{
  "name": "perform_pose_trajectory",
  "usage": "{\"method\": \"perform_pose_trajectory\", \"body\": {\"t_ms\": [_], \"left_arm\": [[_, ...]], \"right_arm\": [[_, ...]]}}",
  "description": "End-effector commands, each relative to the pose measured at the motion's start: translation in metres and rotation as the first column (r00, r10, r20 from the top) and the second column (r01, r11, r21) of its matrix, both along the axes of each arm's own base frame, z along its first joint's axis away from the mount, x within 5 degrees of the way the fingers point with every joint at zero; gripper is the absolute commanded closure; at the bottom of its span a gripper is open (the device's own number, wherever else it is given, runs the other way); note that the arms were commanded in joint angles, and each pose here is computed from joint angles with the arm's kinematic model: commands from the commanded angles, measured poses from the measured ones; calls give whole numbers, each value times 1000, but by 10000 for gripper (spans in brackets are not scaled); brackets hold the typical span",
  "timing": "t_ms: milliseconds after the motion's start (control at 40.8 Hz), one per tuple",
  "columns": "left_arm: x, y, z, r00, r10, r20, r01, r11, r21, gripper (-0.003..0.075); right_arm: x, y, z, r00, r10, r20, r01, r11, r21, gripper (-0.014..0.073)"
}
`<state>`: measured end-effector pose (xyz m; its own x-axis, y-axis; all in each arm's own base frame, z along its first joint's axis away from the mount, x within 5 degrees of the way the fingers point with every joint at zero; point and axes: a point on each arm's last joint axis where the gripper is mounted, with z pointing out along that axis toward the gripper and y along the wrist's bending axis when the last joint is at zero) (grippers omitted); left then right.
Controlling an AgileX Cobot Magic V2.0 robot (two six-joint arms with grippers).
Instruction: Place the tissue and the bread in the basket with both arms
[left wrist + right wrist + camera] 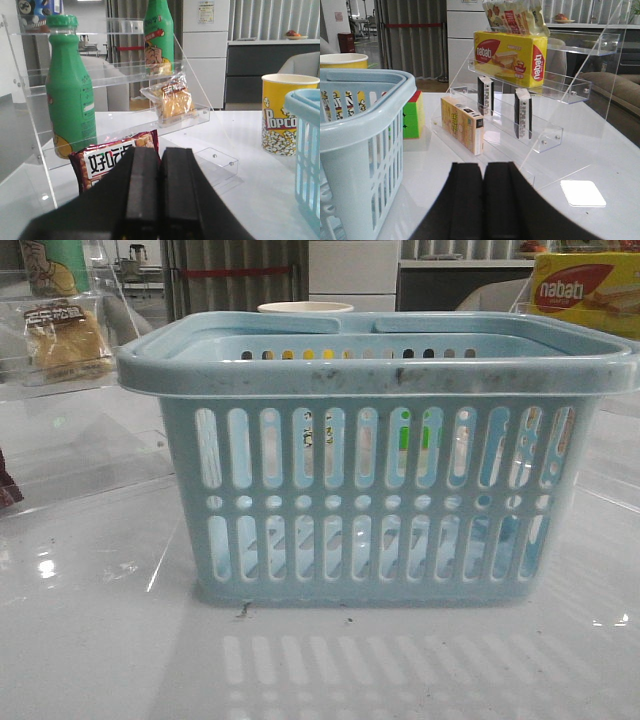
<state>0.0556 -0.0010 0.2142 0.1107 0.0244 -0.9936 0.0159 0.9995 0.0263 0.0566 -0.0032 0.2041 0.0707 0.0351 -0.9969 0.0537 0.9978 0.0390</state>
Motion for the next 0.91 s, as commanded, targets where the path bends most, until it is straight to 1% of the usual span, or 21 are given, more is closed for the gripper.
{"method": "perform_pose_trajectory", "body": {"t_ms": [0, 147, 319, 441, 539, 662, 760, 882], "left_arm": [[-9, 1, 33, 982, 4, 190, -2, 1000, -13, 629], [-22, 1, 74, 961, 2, 277, 2, 1000, -15, 629], [-35, 0, 126, 960, -8, 279, 12, 1000, -11, 629], [-33, 0, 157, 971, -15, 238, 17, 1000, -8, 629], [-28, -1, 179, 984, -21, 177, 22, 1000, -4, 629], [-13, -2, 186, 999, -30, 37, 30, 1000, 0, 629], [0, -3, 180, 998, -33, -58, 33, 999, 1, 629], [14, -4, 171, 985, -36, -167, 37, 999, 1, 629]], "right_arm": [[-7, 1, 31, 989, 3, 148, 0, 1000, -22, 537], [-21, 1, 80, 984, 1, 180, 3, 1000, -23, 537], [-28, 1, 136, 990, -2, 139, 5, 1000, -20, 537], [-26, 1, 171, 997, -7, 82, 11, 999, -51, 537], [-20, 1, 190, 1000, -9, 26, 11, 998, -64, 537], [-6, 0, 199, 998, -11, -63, 7, 998, -62, 537], [8, -1, 193, 987, -11, -157, 2, 998, -57, 537], [24, -2, 178, 959, -10, -282, -4, 999, -49, 537]]}}
